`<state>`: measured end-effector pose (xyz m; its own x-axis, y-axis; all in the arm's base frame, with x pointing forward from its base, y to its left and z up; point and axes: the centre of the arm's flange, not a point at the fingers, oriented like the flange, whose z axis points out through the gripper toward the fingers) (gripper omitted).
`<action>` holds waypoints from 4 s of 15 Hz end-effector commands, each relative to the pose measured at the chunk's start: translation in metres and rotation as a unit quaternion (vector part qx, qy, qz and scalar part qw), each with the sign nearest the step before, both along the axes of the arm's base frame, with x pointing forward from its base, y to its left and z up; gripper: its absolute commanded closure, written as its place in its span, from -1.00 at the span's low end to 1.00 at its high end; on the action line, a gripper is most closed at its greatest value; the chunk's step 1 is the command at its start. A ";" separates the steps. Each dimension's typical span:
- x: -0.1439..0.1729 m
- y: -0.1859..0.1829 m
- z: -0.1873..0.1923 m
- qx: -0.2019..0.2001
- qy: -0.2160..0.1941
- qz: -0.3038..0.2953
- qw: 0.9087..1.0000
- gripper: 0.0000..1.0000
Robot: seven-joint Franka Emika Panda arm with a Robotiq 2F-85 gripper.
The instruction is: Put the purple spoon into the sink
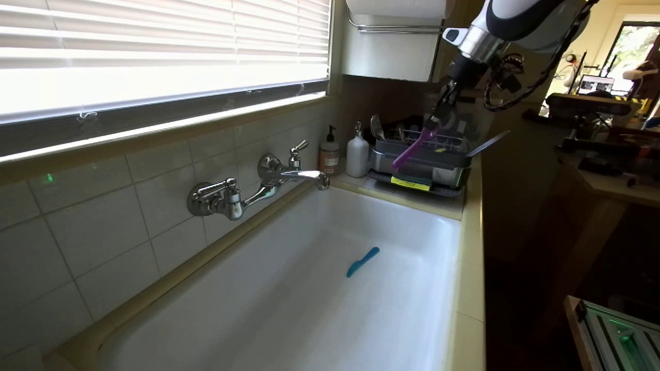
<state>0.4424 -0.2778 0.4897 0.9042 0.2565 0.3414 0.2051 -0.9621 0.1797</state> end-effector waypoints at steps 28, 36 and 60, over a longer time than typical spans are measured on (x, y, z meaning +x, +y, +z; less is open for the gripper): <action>0.131 0.036 -0.228 -0.009 0.089 -0.023 0.996 0.97; 0.154 0.025 -0.236 -0.010 0.088 -0.030 0.996 0.38; 0.157 0.050 -0.181 -0.025 0.075 -0.003 0.997 -1.00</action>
<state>0.6102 -0.2363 0.2914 0.9401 0.2630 0.2170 0.2235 -0.9560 0.1900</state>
